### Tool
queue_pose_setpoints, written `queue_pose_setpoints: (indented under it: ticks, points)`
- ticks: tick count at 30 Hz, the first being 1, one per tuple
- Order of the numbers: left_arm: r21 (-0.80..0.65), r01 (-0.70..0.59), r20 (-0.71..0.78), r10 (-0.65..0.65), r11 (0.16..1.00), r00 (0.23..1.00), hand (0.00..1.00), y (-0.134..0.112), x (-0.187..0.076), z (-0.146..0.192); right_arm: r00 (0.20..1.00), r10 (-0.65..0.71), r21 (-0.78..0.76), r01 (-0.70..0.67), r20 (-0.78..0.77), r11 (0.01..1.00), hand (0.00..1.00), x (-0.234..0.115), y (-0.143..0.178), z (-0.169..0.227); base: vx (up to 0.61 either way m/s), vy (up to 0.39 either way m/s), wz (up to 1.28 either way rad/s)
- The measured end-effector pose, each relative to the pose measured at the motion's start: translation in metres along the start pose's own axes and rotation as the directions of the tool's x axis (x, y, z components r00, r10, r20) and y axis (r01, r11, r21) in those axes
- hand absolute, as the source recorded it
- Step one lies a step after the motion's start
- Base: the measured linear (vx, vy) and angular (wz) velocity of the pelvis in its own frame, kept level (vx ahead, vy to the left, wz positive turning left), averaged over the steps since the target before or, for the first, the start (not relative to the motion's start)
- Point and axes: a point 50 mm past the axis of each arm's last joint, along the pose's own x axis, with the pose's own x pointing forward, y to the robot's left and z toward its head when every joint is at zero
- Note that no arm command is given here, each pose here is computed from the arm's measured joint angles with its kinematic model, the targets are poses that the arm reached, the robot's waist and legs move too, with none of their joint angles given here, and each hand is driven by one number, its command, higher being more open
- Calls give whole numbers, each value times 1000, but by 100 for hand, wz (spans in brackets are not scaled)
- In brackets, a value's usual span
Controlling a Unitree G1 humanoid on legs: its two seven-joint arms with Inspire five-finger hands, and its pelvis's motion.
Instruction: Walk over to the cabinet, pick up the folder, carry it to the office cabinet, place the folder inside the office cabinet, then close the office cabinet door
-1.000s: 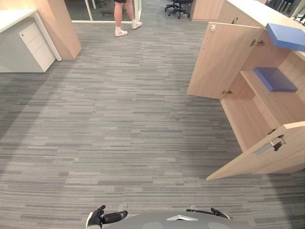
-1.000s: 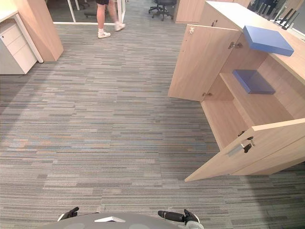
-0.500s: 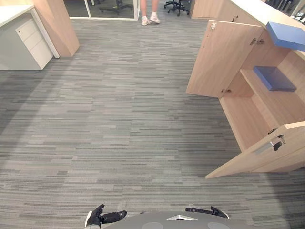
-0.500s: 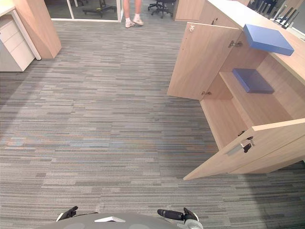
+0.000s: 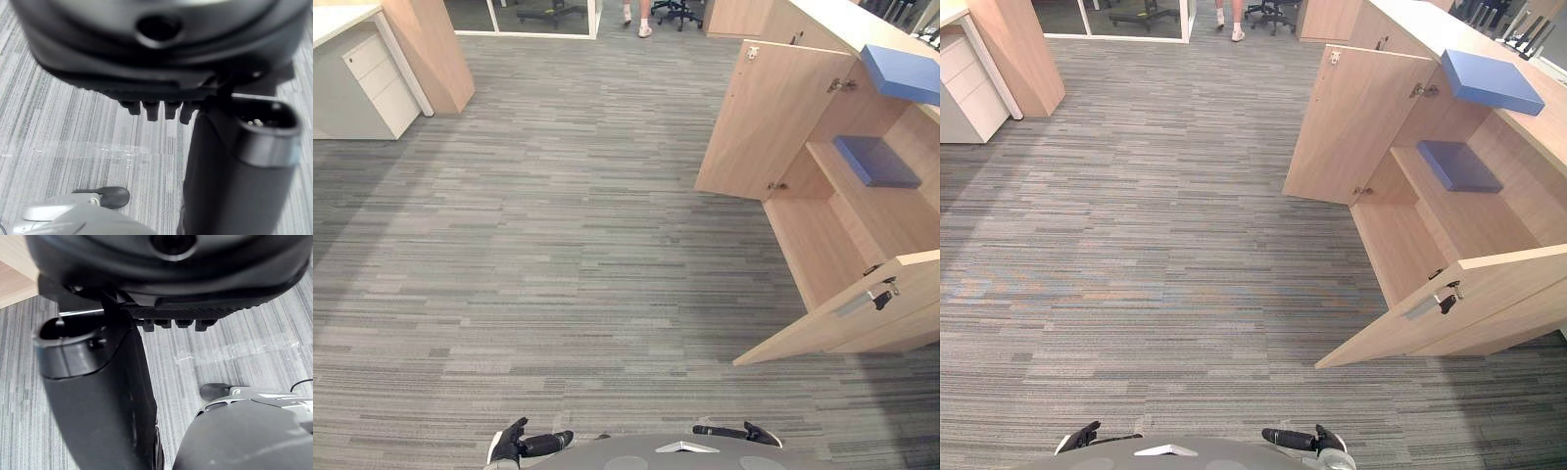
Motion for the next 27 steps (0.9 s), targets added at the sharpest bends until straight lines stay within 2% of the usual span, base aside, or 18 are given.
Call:
queue_pose_setpoints:
  ticks: [7,11,16,20,23,27]
  points:
    - [31,5,17,-6,1000,1000,100,1,1,4,1000,9,-20,-9,11,1000,100,1,2,5,0,0,2]
    - [19,1,81,-3,1000,997,100,1,3,23,1000,17,-29,-16,25,999,100,1,1,11,-32,-6,6]
    - [-146,-21,170,46,989,984,100,2,3,45,999,10,-48,-9,30,999,100,2,-2,15,-25,73,-13]
    - [-204,-42,185,80,978,979,100,7,4,52,1000,10,-48,-9,27,999,100,2,-1,15,206,214,-32]
    - [-192,-46,179,81,980,980,100,4,3,50,1000,2,-52,-1,28,999,100,2,-5,15,324,401,-20]
    - [-181,-70,190,104,981,976,100,9,5,58,999,40,-29,-39,33,999,100,2,5,18,404,314,-31]
